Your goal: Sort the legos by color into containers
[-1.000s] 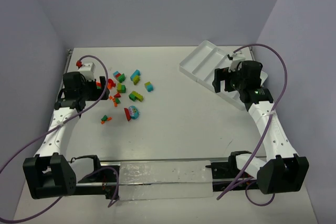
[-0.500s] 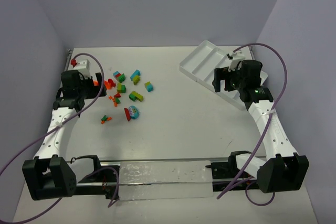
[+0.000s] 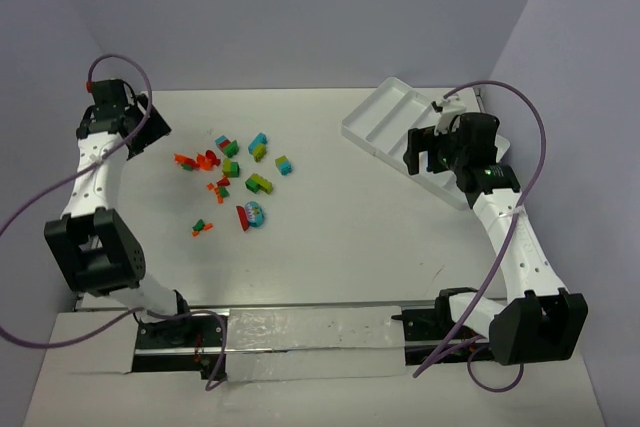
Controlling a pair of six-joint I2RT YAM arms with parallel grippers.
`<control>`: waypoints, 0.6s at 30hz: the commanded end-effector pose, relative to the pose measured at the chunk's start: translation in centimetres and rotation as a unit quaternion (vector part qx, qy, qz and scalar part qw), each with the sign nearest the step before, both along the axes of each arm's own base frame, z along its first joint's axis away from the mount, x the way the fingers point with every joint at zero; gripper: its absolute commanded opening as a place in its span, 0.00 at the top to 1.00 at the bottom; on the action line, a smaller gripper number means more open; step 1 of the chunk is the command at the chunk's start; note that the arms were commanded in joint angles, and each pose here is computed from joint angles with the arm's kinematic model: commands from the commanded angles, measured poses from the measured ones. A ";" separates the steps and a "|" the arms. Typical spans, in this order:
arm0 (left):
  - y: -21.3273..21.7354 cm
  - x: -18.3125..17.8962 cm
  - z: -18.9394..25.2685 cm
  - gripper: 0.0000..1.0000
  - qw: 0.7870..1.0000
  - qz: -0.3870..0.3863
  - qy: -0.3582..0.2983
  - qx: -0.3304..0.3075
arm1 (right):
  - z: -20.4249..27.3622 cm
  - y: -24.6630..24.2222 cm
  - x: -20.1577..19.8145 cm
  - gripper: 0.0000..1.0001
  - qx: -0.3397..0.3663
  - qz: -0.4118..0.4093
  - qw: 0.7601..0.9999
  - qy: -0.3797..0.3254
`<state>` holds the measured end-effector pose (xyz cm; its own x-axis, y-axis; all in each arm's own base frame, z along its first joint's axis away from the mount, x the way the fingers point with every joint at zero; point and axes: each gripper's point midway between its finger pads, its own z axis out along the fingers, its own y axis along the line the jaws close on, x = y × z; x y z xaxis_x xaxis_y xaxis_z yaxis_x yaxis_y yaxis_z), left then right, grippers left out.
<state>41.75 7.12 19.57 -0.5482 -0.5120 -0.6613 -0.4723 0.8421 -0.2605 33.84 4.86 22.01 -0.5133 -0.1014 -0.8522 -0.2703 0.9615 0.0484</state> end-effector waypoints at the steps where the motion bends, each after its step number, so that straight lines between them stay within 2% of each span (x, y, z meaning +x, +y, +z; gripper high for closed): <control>1: 1.4 0.9 -2.7 0.19 0.995 0.060 0.066 -0.035 | 2.0 0.4 0.8 0.00 0.007 0.005 1.000 -0.020; 9: 2.0 4.1 -6.6 0.23 0.990 0.076 0.106 -0.052 | 1.0 0.5 1.2 0.00 0.007 0.005 1.000 -0.005; 18: 1.5 5.5 -12.6 0.29 0.978 0.083 0.168 -0.086 | 0.2 0.7 1.9 0.00 0.009 0.011 1.000 0.009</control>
